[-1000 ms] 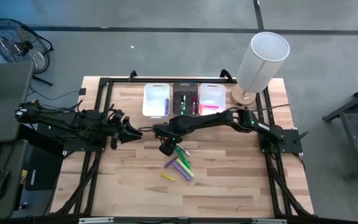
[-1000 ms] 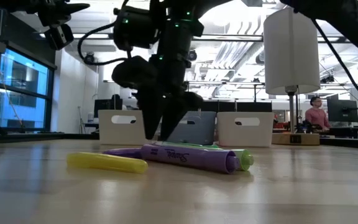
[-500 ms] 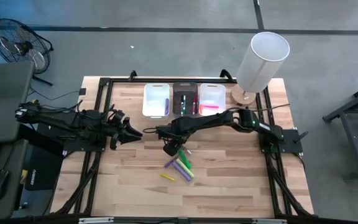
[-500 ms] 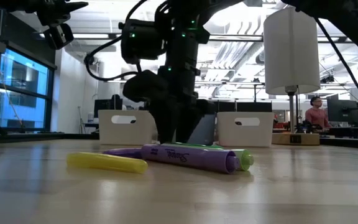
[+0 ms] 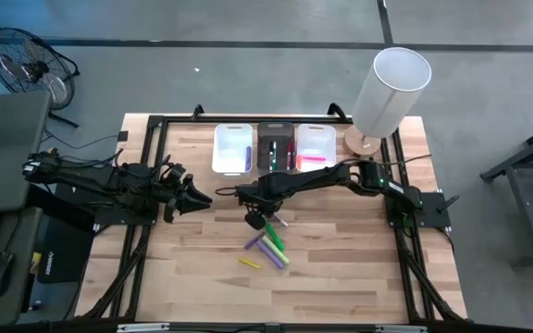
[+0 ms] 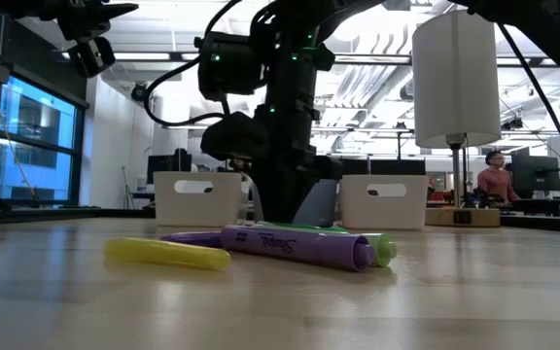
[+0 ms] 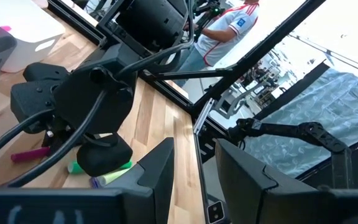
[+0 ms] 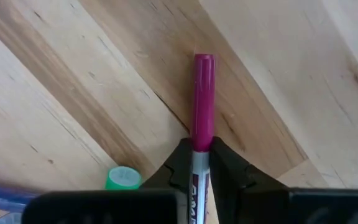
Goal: Pick & Place Markers
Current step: Put the purple marker pen into the black bin
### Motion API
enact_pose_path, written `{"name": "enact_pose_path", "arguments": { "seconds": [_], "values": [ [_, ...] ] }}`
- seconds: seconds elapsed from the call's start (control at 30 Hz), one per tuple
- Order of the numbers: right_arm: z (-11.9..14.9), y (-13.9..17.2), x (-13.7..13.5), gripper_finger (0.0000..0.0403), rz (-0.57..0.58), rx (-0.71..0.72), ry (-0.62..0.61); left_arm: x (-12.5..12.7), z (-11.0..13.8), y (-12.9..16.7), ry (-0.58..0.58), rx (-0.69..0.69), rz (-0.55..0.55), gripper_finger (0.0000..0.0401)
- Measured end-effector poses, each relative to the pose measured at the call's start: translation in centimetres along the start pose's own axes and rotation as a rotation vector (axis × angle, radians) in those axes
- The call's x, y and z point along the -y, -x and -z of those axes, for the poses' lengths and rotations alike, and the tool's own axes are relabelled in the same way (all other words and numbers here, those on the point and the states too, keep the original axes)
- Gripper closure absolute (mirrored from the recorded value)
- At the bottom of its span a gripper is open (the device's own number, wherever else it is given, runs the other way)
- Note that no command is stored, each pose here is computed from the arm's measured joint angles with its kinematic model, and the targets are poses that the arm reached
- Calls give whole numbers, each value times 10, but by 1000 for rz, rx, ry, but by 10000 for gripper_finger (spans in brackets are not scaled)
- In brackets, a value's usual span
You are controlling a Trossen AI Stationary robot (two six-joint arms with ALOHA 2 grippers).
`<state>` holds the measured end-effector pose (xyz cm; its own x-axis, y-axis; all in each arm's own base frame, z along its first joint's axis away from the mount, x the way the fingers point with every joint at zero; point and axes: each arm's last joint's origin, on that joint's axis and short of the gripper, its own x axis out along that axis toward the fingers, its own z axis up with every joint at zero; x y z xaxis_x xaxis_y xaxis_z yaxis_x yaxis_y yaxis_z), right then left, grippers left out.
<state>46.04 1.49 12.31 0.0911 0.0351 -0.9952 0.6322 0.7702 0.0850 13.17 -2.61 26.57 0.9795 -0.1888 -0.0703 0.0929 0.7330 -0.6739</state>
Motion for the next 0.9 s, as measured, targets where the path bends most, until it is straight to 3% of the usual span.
{"name": "enact_pose_path", "arguments": {
  "seconds": [0.23, 0.9],
  "values": [
    [0, 5, 0, 380, -7, 5, 11, 0, 0, 0, 4, 0, 0, 284],
    [15, 97, -2, 380, -104, 164, 64, 0, 0, 0, 4, 3, -1, 284]
  ]
}}
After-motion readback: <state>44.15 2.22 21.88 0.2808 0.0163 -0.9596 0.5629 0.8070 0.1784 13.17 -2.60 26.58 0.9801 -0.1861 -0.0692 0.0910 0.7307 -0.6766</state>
